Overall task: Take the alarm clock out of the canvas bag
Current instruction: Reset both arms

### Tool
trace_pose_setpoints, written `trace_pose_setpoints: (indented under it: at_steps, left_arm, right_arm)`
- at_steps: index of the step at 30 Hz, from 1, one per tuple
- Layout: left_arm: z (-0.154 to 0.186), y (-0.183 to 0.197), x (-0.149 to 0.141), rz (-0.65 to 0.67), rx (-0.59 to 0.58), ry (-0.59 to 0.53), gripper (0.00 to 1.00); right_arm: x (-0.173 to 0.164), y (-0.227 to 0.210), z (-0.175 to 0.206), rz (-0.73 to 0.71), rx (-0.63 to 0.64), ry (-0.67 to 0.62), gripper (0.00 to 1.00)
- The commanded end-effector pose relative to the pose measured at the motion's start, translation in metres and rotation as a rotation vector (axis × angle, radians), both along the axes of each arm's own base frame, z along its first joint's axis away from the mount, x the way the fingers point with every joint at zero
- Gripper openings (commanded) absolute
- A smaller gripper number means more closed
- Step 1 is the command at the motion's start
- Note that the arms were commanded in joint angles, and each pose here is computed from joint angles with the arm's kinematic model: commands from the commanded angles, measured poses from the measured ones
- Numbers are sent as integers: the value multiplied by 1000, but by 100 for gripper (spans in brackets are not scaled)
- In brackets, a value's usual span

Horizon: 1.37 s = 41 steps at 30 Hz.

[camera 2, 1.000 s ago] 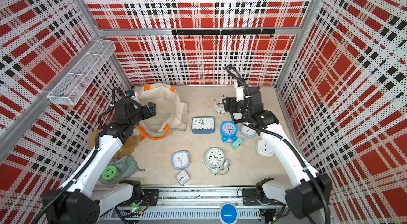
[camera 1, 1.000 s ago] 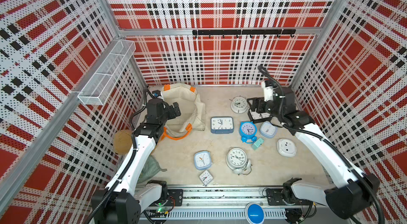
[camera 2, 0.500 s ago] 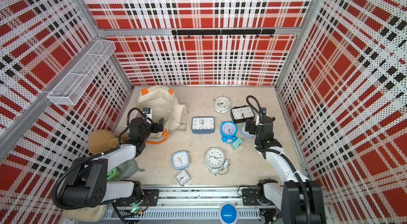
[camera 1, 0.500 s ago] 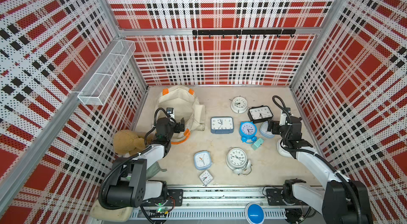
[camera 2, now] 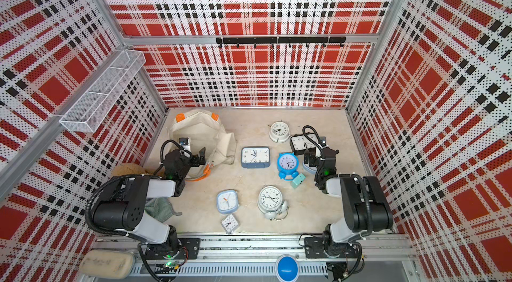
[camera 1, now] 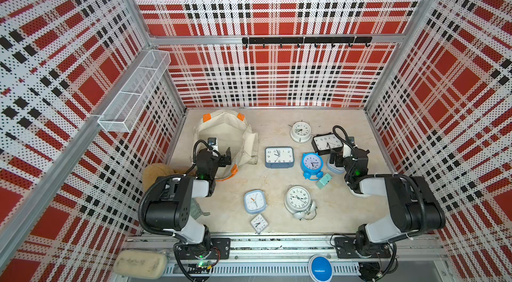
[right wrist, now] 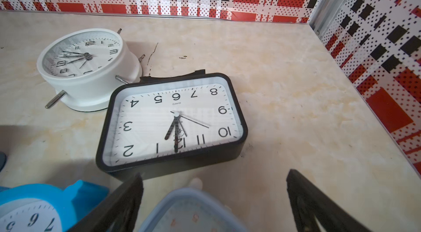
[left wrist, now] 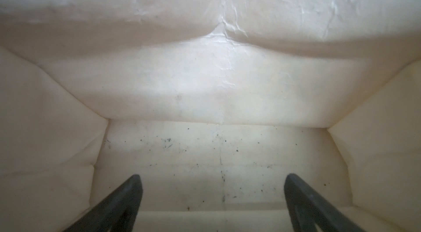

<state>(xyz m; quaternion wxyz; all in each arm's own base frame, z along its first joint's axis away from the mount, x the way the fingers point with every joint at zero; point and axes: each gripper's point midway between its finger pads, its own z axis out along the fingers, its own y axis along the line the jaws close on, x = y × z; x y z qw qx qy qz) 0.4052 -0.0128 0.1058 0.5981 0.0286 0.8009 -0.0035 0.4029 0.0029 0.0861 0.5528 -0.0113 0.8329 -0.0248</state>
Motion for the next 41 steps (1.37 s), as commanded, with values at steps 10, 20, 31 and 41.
trace_pose_setpoints:
  at_steps: [10, 20, 31, 41]
  left_arm:
    - [11, 0, 5, 26, 22, -48, 99]
    - [11, 0, 5, 25, 23, -49, 100]
    - [11, 0, 5, 26, 23, -48, 100]
    - [11, 0, 5, 26, 23, -48, 99]
  right_arm:
    - [6, -4, 23, -12, -16, -136, 100]
    - [6, -5, 22, -13, -16, -133, 100]
    - [9, -5, 20, -15, -12, -120, 100]
    - [6, -5, 22, -11, -12, -132, 100]
